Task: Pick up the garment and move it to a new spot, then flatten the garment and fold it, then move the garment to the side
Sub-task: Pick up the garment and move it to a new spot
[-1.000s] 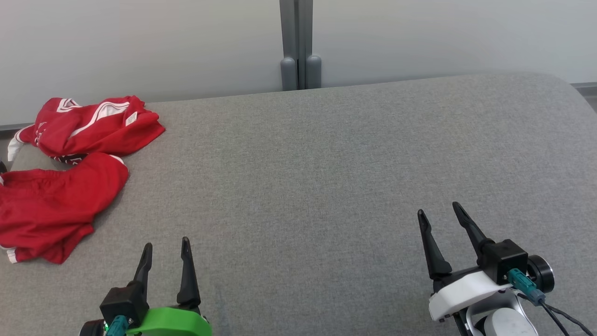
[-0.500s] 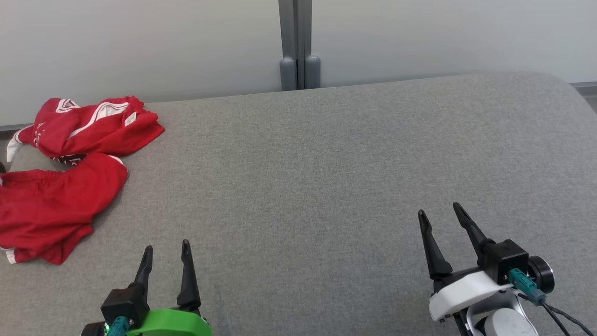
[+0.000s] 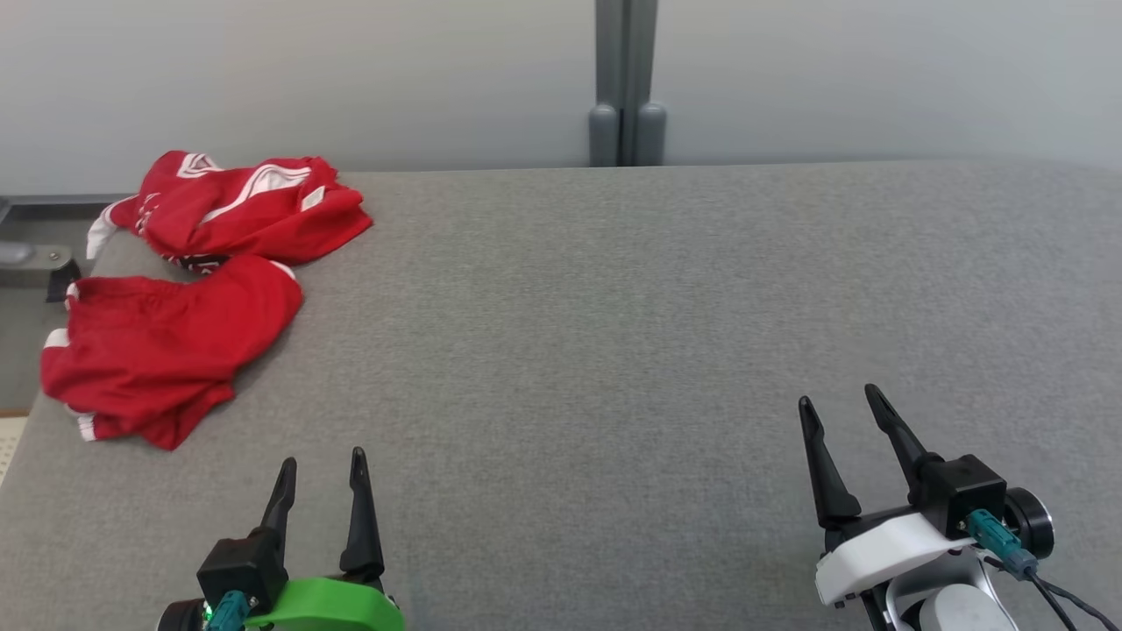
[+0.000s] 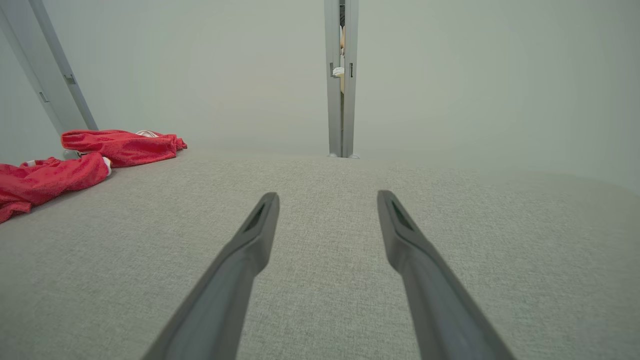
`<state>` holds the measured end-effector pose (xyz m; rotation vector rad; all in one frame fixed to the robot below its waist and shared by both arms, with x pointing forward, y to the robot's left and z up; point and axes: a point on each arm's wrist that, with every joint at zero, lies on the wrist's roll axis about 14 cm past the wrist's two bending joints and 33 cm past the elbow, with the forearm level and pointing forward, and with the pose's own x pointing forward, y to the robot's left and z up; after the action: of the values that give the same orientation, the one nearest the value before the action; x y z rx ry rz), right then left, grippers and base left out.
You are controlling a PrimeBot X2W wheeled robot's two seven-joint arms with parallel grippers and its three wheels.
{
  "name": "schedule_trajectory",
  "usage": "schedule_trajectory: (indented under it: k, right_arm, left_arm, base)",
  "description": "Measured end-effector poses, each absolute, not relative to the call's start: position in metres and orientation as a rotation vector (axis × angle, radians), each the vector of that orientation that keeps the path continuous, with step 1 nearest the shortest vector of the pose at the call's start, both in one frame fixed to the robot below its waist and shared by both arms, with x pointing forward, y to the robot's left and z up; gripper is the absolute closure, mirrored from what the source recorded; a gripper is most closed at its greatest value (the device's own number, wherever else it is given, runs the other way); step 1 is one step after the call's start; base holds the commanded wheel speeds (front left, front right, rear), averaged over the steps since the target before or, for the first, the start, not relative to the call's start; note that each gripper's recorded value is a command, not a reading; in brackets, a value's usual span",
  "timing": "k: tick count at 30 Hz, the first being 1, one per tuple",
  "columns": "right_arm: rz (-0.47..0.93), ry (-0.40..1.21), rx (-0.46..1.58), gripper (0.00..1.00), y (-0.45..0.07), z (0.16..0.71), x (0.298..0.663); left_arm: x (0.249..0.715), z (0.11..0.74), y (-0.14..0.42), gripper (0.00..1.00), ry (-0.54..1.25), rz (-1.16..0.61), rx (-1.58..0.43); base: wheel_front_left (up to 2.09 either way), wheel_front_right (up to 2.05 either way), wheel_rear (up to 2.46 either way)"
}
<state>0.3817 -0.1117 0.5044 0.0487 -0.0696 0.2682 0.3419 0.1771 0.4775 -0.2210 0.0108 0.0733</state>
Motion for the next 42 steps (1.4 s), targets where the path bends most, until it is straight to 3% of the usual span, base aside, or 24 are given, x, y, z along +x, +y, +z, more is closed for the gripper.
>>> schedule_trajectory:
  k: [22, 34, 42]
  right_arm:
    - [0.747, -0.073, 0.096, 0.0, 0.056, 0.514, 0.384]
    - [0.743, -0.057, 0.086, 0.0, 0.056, 0.504, 0.392]
    - [0.668, -0.07, 0.049, 0.0, 0.034, 0.498, 0.416]
  left_arm:
    - [0.232, 0.481, 0.297, 0.0, -0.051, 0.525, -0.194]
    - [0.234, 0.478, 0.29, 0.0, -0.031, 0.505, -0.201]
    - [0.295, 0.571, 0.344, 0.0, -0.212, 0.416, 0.13]
  base:
    - [0.0, 0.0, 0.0]
    - [0.0, 0.0, 0.0]
    - [0.0, 0.0, 0.0]
